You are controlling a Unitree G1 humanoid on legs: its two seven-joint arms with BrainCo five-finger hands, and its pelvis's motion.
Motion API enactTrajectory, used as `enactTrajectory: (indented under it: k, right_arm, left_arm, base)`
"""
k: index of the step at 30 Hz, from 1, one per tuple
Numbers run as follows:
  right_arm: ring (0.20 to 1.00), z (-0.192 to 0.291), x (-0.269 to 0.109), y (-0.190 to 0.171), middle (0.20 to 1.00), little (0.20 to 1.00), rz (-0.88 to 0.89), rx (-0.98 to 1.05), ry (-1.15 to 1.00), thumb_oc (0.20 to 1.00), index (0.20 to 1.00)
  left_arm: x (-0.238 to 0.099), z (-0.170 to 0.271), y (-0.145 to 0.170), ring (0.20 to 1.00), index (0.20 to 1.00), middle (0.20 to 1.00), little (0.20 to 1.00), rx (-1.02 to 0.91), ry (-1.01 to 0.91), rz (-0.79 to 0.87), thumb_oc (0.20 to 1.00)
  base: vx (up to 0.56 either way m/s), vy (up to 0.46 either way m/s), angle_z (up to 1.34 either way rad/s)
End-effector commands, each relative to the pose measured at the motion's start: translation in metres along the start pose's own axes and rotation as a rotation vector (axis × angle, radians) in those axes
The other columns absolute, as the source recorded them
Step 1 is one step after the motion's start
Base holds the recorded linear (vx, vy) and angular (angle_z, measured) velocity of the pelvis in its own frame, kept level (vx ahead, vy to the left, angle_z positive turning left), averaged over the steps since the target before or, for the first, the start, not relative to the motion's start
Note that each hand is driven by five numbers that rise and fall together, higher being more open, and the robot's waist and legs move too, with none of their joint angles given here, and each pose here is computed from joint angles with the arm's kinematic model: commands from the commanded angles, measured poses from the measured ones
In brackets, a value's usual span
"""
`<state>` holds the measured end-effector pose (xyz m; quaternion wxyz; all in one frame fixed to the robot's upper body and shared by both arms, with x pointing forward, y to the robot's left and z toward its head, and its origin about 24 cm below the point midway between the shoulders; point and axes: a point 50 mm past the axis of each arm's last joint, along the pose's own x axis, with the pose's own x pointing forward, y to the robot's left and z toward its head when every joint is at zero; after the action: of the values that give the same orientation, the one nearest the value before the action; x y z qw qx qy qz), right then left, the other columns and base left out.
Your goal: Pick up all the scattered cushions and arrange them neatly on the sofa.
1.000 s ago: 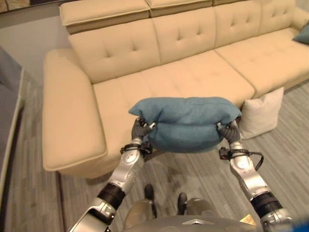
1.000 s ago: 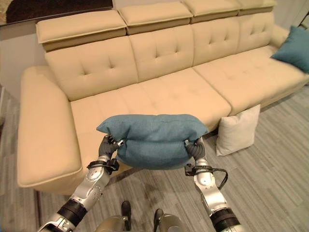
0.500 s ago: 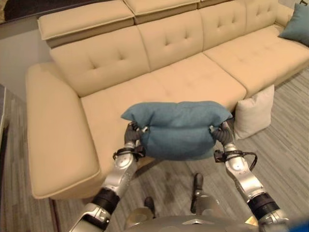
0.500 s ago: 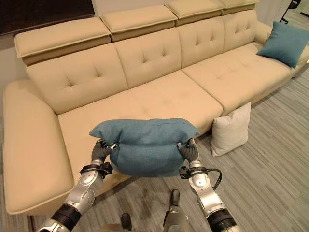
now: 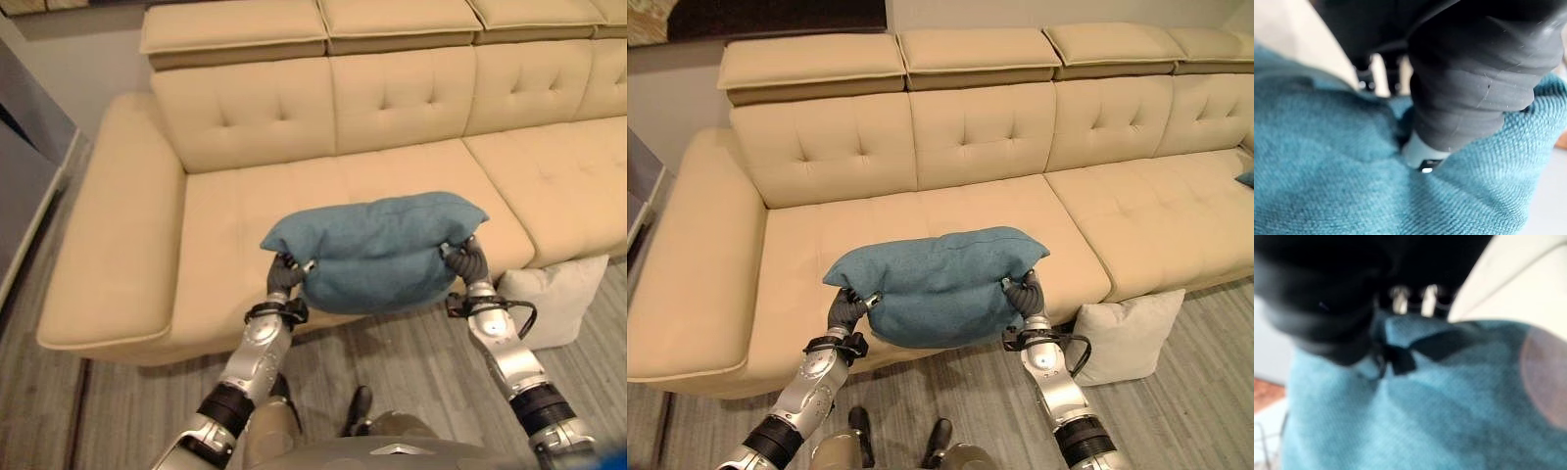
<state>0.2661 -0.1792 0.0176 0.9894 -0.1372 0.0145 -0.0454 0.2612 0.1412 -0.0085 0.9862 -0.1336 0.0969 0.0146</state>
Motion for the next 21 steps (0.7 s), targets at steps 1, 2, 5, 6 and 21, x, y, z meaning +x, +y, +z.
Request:
enactTrajectory:
  k: [1, 2, 5, 6, 21]
  right_arm:
    - [0.200, 0.048, 0.003, 0.019, 0.200, 0.200, 0.077, 0.127, -0.249, 0.200, 0.200]
    - [0.200, 0.048, 0.002, 0.019, 0.200, 0.200, 0.077, 0.127, -0.249, 0.200, 0.200]
    - [0.200, 0.051, 0.004, 0.026, 0.200, 0.200, 0.087, 0.144, -0.253, 0.200, 0.200]
    - [0.200, 0.053, 0.005, 0.027, 0.200, 0.200, 0.090, 0.150, -0.257, 0.200, 0.200]
    - [0.200, 0.063, 0.010, 0.023, 0.200, 0.200, 0.107, 0.094, -0.301, 0.200, 0.200]
  left_arm:
    - [0.001, 0.040, -0.051, 0.200, 0.200, 0.200, 0.200, -0.038, -0.203, -0.260, 0.200]
    - [0.001, 0.040, -0.051, 0.200, 0.200, 0.200, 0.200, -0.037, -0.203, -0.260, 0.200]
    - [0.000, 0.044, -0.049, 0.200, 0.200, 0.200, 0.200, -0.028, -0.217, -0.257, 0.200]
    - [0.001, 0.047, -0.047, 0.200, 0.200, 0.200, 0.200, -0.015, -0.231, -0.249, 0.200]
    - [0.004, 0.058, -0.043, 0.200, 0.200, 0.200, 0.200, 0.034, -0.290, -0.233, 0.200]
  base:
    - [0.26, 0.147, -0.06]
    - [0.27, 0.202, 0.00]
    - [0.21, 0.210, -0.05]
    - [0.15, 0.188, -0.01]
    - [0.19, 0.059, 0.27]
